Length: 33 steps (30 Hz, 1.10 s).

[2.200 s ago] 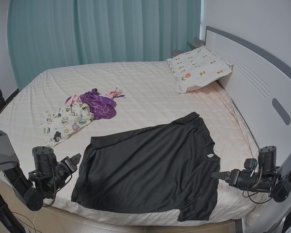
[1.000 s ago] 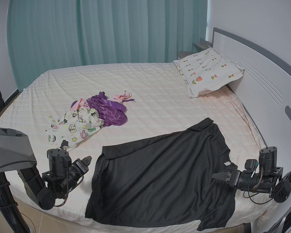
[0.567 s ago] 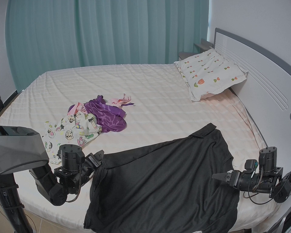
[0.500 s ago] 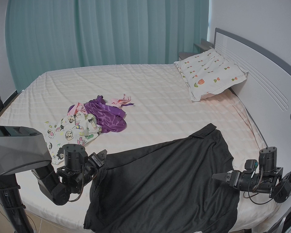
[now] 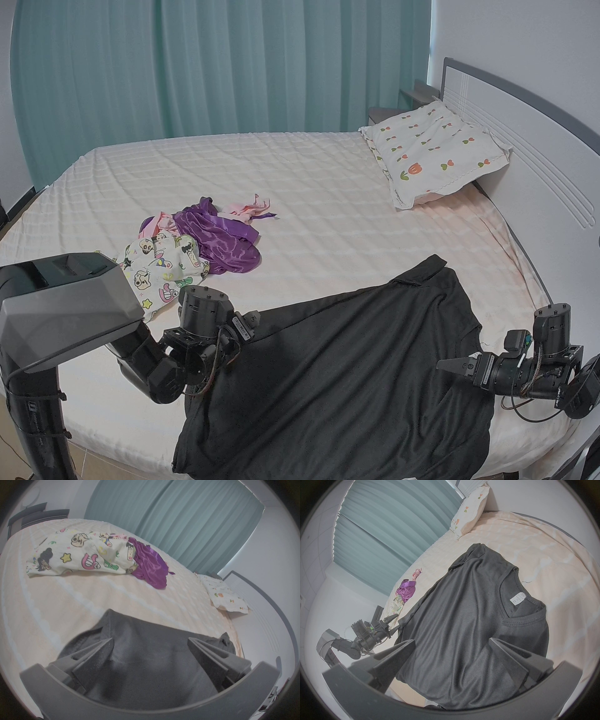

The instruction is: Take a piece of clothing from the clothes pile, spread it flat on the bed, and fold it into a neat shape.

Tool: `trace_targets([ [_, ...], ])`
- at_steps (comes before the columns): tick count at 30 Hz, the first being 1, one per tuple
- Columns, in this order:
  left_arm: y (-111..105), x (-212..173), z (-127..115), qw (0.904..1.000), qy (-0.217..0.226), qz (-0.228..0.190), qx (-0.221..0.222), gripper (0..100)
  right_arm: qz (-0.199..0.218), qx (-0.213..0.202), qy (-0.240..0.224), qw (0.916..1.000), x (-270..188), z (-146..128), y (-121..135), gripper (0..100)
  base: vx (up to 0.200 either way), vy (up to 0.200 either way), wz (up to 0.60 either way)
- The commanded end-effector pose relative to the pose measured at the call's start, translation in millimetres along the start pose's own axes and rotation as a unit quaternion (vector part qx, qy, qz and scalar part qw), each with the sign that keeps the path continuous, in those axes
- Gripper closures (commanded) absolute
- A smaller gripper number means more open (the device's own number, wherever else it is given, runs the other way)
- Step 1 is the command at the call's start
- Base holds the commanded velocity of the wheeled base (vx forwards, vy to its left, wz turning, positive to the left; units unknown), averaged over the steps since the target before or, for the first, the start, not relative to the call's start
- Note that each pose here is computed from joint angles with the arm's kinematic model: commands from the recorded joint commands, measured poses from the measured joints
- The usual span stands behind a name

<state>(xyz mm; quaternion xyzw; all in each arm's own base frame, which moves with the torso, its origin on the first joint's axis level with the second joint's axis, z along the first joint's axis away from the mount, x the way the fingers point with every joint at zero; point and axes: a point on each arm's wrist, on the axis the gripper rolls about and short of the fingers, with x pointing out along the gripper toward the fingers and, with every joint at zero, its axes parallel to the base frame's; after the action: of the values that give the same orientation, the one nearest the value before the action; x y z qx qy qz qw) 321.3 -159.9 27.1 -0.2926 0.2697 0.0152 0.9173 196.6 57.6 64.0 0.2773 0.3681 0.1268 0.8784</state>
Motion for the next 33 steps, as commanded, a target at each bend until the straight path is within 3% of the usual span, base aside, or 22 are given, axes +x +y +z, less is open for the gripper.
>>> trace_targets([
  [1,-7.5,18.3,-13.9,0.9998,0.019,0.005,0.009,0,-0.002,0.001,0.003,1.0,0.1,-1.4,-1.1,0,0.0,0.0,0.0],
  [13,-12.9,26.2,-24.1,0.9997,0.021,0.009,0.012,0,-0.004,0.005,0.007,1.0,1.2,-2.4,-2.1,0,0.0,0.0,0.0],
  [17,-24.4,14.1,-3.6,0.9991,-0.038,0.014,0.014,0,-0.003,0.004,0.008,1.0,1.3,-2.6,-1.8,0,0.0,0.0,0.0],
  [22,-36.2,-4.1,15.7,0.9978,-0.062,-0.004,0.022,0,-0.003,0.002,0.01,0.9999,1.0,-3.9,-1.1,0,0.0,0.0,0.0],
  [33,-41.5,-2.1,-17.0,0.9985,-0.018,0.0,0.051,0,-0.001,-0.001,0.017,0.9999,0.7,-7.3,0.3,0,0.0,0.0,0.0],
])
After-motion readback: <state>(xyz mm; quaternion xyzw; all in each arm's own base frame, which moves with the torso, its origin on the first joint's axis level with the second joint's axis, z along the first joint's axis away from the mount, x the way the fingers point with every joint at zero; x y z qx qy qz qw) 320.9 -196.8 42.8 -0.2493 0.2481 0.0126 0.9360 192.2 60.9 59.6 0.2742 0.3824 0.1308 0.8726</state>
